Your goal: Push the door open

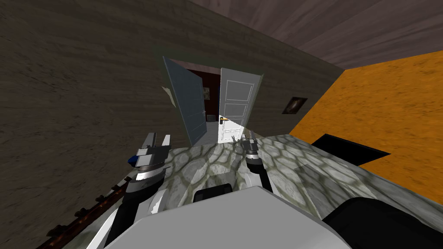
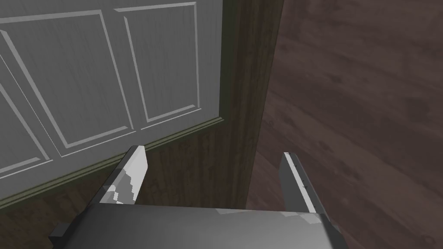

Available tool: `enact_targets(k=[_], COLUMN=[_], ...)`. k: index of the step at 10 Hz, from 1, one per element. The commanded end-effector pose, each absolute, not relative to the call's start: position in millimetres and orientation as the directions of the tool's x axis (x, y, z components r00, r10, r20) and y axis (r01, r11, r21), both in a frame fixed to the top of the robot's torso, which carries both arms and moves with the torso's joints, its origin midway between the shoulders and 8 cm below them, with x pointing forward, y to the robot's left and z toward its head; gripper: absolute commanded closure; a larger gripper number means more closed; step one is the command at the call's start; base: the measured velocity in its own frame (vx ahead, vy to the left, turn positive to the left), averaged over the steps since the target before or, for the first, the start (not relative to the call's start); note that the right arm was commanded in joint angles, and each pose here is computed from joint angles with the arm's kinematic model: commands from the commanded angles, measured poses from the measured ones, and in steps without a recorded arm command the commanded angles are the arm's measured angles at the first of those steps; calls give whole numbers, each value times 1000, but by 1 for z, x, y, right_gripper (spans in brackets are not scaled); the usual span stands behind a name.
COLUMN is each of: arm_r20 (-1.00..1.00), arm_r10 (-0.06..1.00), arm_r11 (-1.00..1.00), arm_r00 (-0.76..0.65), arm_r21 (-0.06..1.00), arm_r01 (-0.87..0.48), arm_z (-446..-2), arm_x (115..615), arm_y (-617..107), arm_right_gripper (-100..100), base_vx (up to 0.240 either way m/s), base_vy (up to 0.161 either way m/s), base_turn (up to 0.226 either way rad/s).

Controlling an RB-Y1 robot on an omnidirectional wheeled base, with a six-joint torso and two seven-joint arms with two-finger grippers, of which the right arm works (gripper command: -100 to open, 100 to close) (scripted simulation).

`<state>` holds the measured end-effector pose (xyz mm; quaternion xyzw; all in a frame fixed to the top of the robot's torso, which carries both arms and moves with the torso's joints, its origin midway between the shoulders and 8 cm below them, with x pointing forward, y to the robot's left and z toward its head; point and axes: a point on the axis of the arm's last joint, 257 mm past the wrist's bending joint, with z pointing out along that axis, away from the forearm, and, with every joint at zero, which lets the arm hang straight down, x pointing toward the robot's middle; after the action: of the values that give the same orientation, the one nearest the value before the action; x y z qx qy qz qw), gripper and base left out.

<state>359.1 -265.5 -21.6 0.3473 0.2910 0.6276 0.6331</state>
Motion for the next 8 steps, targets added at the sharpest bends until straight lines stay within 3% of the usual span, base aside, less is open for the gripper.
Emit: enact_targets(k=[1, 8], arm_r20=[68, 72], arm_r10=[997, 997], arm_r11=[-36, -63], arm_r00=[34, -2], arm_r21=[814, 853], arm_r01=[-580, -518], arm_z=[-30, -69], arm_x=[365, 389], arm_y=[-265, -265], arm_right_gripper=[-100, -100], base_vx=[102, 99], base_vy=[51, -5], base_turn=[25, 41])
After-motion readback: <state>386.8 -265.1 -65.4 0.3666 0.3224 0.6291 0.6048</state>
